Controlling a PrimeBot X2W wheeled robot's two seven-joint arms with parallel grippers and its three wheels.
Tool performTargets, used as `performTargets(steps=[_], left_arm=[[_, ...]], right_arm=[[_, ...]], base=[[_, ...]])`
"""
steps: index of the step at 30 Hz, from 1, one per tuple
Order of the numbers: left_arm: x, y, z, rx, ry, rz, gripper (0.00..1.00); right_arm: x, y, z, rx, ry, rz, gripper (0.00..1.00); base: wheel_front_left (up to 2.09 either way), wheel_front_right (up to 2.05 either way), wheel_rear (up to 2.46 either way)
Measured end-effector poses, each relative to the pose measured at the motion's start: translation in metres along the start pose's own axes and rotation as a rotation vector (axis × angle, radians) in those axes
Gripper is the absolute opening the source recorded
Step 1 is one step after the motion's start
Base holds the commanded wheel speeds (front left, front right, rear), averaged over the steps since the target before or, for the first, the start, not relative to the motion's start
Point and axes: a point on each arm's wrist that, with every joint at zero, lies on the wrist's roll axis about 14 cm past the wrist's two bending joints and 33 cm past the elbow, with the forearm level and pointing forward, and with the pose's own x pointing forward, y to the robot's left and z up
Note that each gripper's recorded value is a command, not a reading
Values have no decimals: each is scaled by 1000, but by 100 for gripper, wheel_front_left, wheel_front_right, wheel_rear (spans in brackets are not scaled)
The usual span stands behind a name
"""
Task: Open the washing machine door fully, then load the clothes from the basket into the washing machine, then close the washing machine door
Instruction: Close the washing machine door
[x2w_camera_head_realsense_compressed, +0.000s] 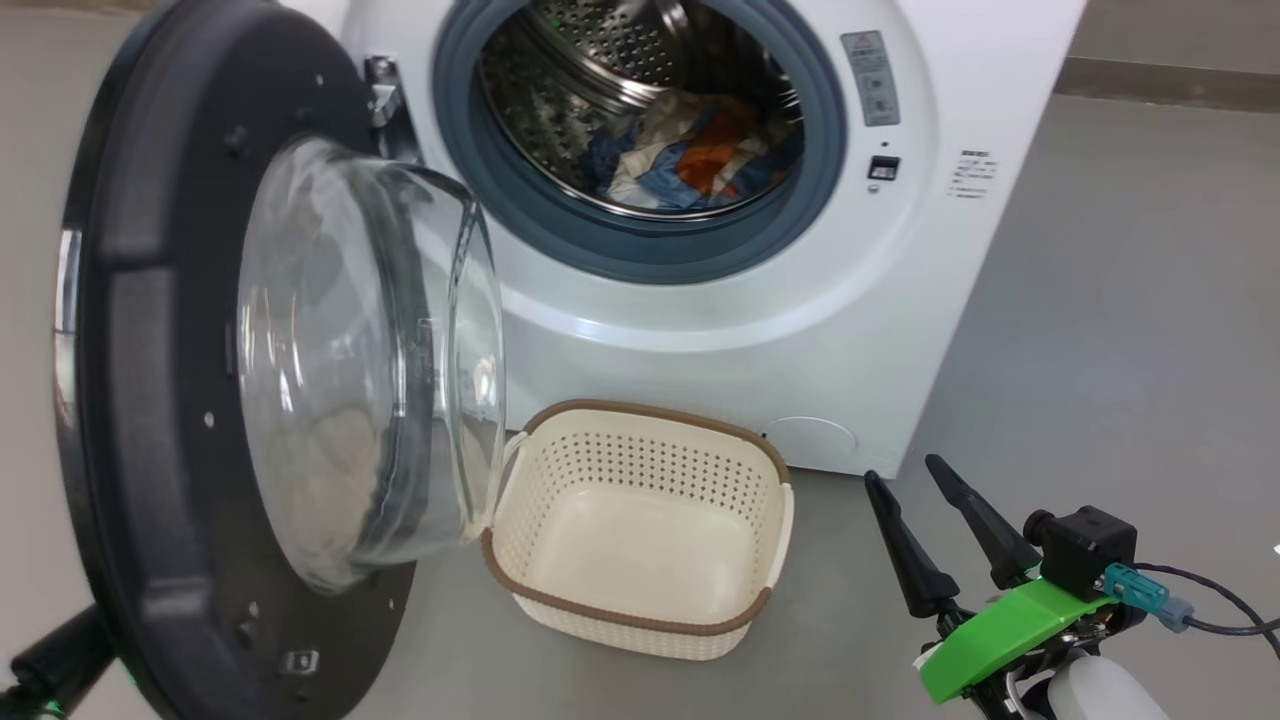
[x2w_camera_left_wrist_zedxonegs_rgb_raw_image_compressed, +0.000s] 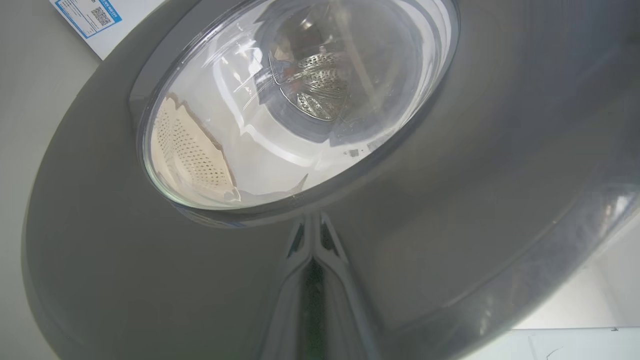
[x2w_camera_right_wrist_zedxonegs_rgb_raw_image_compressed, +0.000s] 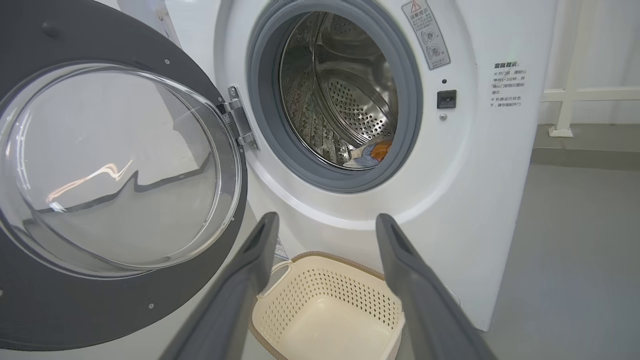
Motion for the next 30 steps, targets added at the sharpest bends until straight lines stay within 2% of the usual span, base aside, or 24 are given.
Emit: performTargets(steps=[13, 30], left_arm=[[37, -34, -51, 11, 174, -118, 0], [84, -51, -107, -54, 327, -202, 0]], right_arm=[[-20, -23, 12, -2, -35, -85, 100], [-51, -54, 21, -7, -62, -203, 100]], base=[[0, 0, 0], [0, 0, 0]])
